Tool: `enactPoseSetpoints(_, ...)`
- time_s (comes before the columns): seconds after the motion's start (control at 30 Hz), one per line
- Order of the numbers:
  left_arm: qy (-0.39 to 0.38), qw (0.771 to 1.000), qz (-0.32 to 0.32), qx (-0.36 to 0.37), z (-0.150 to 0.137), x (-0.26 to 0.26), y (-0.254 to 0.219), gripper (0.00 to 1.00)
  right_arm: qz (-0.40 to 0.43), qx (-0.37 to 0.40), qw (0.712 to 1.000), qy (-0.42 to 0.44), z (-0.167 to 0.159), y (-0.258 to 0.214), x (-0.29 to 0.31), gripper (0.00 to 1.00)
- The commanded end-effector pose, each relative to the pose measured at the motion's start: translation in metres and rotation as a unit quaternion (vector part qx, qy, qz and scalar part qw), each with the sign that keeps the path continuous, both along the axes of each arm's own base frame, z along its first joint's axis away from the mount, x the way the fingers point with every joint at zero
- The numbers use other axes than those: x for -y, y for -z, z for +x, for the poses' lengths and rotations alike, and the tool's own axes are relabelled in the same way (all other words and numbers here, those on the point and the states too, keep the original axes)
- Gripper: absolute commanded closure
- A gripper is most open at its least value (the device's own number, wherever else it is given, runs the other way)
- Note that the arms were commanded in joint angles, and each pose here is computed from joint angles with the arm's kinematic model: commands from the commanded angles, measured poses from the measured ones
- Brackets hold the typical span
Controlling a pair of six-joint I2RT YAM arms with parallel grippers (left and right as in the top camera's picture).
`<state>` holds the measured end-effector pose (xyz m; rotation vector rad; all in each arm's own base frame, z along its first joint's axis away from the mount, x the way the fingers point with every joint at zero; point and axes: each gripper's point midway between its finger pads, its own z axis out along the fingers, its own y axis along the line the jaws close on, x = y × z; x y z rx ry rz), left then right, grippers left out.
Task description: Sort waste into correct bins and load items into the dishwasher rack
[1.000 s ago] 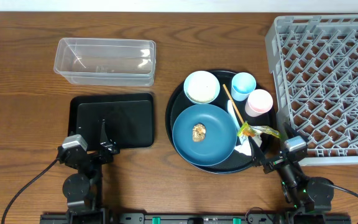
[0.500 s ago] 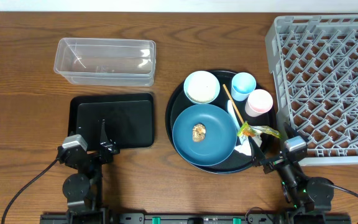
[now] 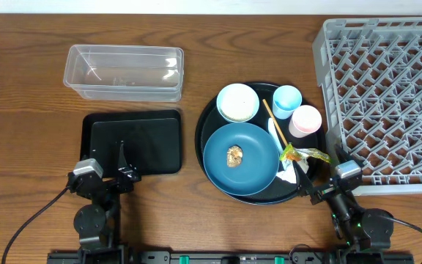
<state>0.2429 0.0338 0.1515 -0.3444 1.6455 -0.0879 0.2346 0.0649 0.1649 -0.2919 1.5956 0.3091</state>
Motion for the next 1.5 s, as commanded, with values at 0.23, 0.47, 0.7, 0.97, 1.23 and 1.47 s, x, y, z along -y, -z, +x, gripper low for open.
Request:
enactPoseSetpoints(0.23,-0.004,0.999,0.008,-0.032,-0.001,-0.002,0.018,0.02,-0.005,0.001,1.000,0.001,0.000,0.001,0.001,0.01)
enactPoseSetpoints(0.47,-0.004,0.999,0.008,-0.032,-0.001,-0.002,0.018,0.02,-0.005,0.001,1.000,0.001,0.000,0.001,0.001,0.01)
enactPoseSetpoints(0.7,-0.004,0.999,0.008,-0.032,-0.001,-0.002,0.018,0.02,-0.023,0.006,0.999,0.038,0.004,0.001,0.013,0.01)
enactPoseSetpoints(0.97,-0.004,0.999,0.008,-0.032,-0.001,-0.002,0.018,0.02,-0.022,0.013,0.999,0.038,0.004,-0.002,0.013,0.01)
enactPoseSetpoints(1.23,-0.004,0.999,0.008,-0.032,-0.001,-0.001,0.018,0.02,0.202,-0.097,0.948,-0.226,-0.046,-0.020,-0.065,0.01)
enactPoseSetpoints(1.47,-0.004,0.999,0.008,-0.032,-0.001,-0.001,0.018,0.02,0.339,-0.187,0.891,-0.236,-0.052,-0.029,-0.069,0.01)
